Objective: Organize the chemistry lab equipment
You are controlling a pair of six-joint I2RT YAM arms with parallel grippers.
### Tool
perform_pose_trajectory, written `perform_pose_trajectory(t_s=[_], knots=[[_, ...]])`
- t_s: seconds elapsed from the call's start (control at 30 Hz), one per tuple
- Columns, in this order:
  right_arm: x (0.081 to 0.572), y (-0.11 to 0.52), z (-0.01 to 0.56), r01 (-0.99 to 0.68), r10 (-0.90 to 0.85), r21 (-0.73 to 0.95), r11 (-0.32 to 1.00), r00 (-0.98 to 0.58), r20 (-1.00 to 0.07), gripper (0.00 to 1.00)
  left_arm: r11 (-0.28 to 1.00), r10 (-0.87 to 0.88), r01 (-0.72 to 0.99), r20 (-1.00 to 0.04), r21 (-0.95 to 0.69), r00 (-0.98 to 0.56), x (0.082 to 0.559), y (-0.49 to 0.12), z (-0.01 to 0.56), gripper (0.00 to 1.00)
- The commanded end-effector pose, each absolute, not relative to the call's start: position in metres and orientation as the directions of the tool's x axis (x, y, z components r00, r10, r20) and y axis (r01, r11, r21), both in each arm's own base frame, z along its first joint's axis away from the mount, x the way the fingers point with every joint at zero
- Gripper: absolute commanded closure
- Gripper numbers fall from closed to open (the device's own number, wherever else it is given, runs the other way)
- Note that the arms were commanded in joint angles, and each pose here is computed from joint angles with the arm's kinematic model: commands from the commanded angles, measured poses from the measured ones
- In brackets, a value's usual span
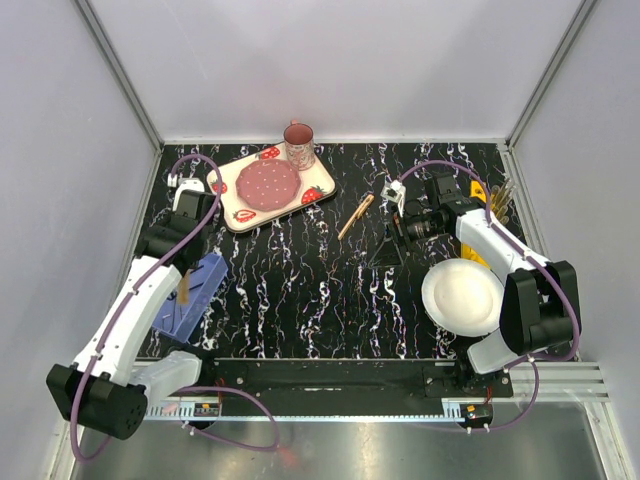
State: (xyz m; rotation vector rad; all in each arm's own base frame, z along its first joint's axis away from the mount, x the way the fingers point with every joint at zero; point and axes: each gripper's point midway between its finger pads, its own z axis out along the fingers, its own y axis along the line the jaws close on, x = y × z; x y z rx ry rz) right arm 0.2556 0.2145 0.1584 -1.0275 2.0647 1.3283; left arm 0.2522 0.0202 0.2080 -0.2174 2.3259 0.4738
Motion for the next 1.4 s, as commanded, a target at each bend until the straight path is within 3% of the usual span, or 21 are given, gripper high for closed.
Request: perform_pose_trajectory(t_s=[0.0,0.4,0.67,0.73,0.83,0.87,1.07,1.17,1.2,1.27,1.37], knots=[[0.262,0.216,0.174,-0.84,-0.338,0.49,0.235,-0.543,-0.769,0.0,0.843,0.063,-0.337,-0.699,0.419,-0.713,0.256,0.05,0.215,1.0],[0.261,0.215,0.174,-0.841,-0.344,0.489,0.233,-0.542,-0.767,0.0,0.831,0.085,-0.317,-0.667,0.457,-0.74,0.286,0.058,0.181,1.0],[0.261,0.215,0.174,-0.842,-0.343,0.49,0.227,-0.54,-0.769,0.0,0.823,0.085,-0.307,-0.638,0.478,-0.765,0.277,0.061,0.158,0.99],[0.261,0.215,0.174,-0.841,-0.344,0.491,0.228,-0.541,-0.767,0.0,0.82,0.076,-0.319,-0.643,0.475,-0.762,0.274,0.062,0.156,0.86],[0.262,0.214,0.173,-0.842,-0.348,0.486,0.233,-0.539,-0.767,0.0,0.823,0.063,-0.327,-0.647,0.465,-0.76,0.268,0.062,0.153,0.77],[0.261,0.214,0.172,-0.841,-0.351,0.487,0.235,-0.54,-0.765,0.0,0.822,0.058,-0.331,-0.646,0.463,-0.761,0.267,0.063,0.152,0.63],[0.264,0.212,0.169,-0.843,-0.361,0.475,0.251,-0.537,-0.762,0.0,0.809,0.041,-0.363,-0.66,0.463,-0.751,0.263,0.066,0.165,0.44],[0.268,0.208,0.165,-0.844,-0.371,0.46,0.276,-0.535,-0.759,0.0,0.817,0.024,-0.379,-0.682,0.435,-0.731,0.261,0.065,0.176,0.28],[0.27,0.207,0.164,-0.843,-0.375,0.456,0.286,-0.536,-0.756,0.0,0.83,0.015,-0.38,-0.698,0.407,-0.716,0.262,0.061,0.182,0.18],[0.275,0.204,0.162,-0.843,-0.386,0.438,0.312,-0.534,-0.752,0.0,0.851,0.001,-0.383,-0.729,0.36,-0.684,0.259,0.057,0.192,0.08],[0.282,0.201,0.158,-0.841,-0.401,0.416,0.346,-0.533,-0.745,0.0,0.898,-0.029,-0.363,-0.789,0.25,-0.614,0.257,0.045,0.212,0.01]])
